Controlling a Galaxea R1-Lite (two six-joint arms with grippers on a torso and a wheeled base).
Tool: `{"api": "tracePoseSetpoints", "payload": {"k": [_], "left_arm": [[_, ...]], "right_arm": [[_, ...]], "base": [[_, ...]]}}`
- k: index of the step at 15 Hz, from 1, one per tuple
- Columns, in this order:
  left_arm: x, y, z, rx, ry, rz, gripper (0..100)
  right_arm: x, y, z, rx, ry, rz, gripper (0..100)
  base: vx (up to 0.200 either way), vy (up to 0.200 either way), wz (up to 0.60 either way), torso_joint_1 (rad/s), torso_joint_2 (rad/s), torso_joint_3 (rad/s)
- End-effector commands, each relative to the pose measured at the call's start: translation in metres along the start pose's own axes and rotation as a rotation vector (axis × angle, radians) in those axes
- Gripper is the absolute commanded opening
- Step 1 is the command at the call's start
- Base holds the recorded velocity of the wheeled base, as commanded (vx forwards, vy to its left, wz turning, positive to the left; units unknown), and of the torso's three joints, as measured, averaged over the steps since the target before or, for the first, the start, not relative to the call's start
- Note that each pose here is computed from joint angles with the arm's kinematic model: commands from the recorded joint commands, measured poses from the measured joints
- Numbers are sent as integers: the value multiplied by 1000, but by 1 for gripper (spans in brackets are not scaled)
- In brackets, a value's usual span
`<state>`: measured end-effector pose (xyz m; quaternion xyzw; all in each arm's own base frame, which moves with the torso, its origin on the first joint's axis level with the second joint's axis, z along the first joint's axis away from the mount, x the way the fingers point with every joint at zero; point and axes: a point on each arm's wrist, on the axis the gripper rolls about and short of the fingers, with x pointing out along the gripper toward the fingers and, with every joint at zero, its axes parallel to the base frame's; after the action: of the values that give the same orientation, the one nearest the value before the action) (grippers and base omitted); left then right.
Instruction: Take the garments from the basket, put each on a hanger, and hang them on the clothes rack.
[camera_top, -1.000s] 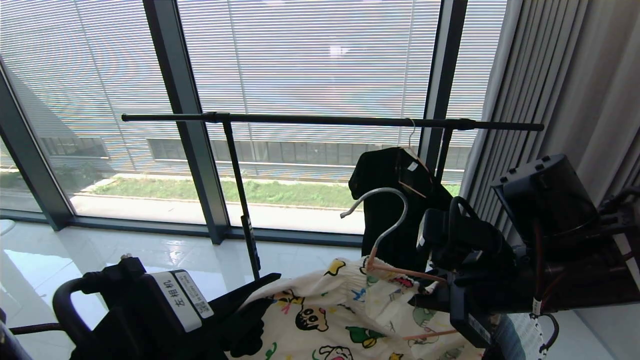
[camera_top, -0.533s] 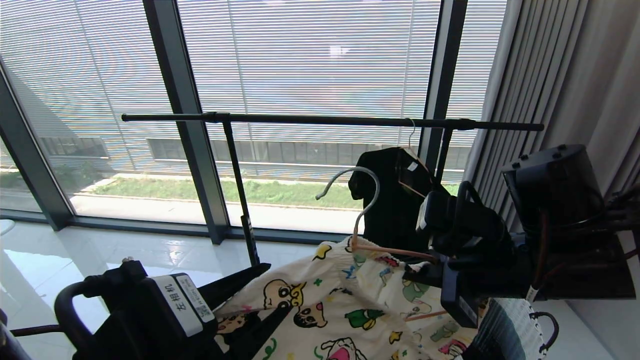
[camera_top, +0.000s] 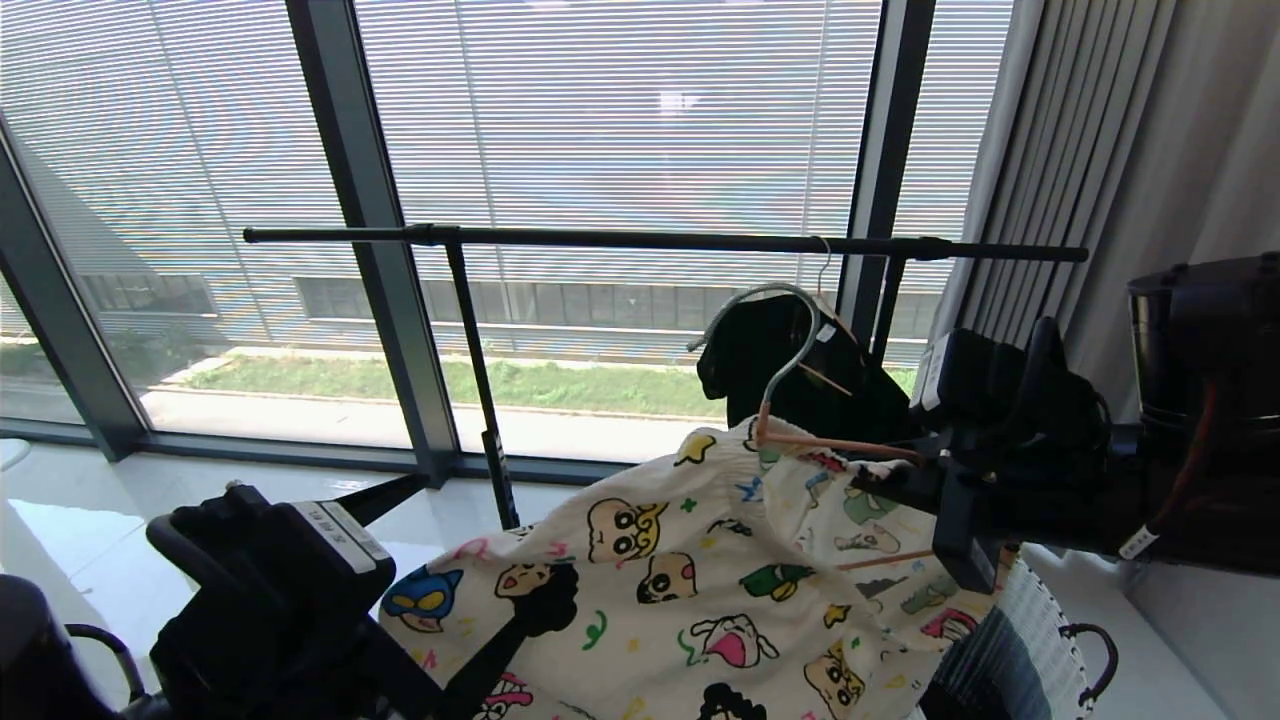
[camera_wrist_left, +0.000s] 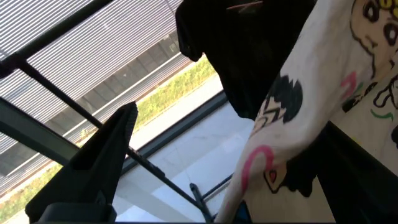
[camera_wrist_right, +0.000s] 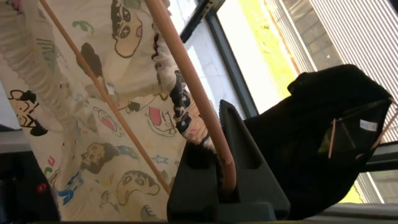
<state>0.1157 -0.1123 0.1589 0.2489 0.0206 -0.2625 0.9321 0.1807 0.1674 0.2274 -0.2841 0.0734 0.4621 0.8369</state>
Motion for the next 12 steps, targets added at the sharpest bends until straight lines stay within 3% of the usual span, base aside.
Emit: {"api": "tracePoseSetpoints", "payload": {"k": [1, 4, 7, 8, 10, 12], "left_arm": [[-11, 2, -9, -3, 5, 9, 100], [-19, 2, -14, -4, 6, 14, 100], [-19, 6, -47, -16, 168, 74, 100], [-18, 8, -49, -53, 185, 93, 100], [-15, 8, -49, -123, 190, 95, 100], [-15, 7, -48, -128, 177, 63, 100]], "right_arm": [[-14, -13, -4, 18, -6, -70, 0], [-22, -22, -7, 34, -9, -106, 0], [-27, -21, -6, 31, -30, -91, 0], [-29, -20, -5, 27, -38, -86, 0], [-29, -16, -5, 20, -40, -72, 0], [-28, -13, -4, 17, -42, -59, 0]], "base": [[0, 0, 0, 0, 0, 0], [0, 0, 0, 0, 0, 0], [0, 0, 0, 0, 0, 0], [0, 0, 0, 0, 0, 0], [0, 0, 0, 0, 0, 0], [0, 0, 0, 0, 0, 0]]}}
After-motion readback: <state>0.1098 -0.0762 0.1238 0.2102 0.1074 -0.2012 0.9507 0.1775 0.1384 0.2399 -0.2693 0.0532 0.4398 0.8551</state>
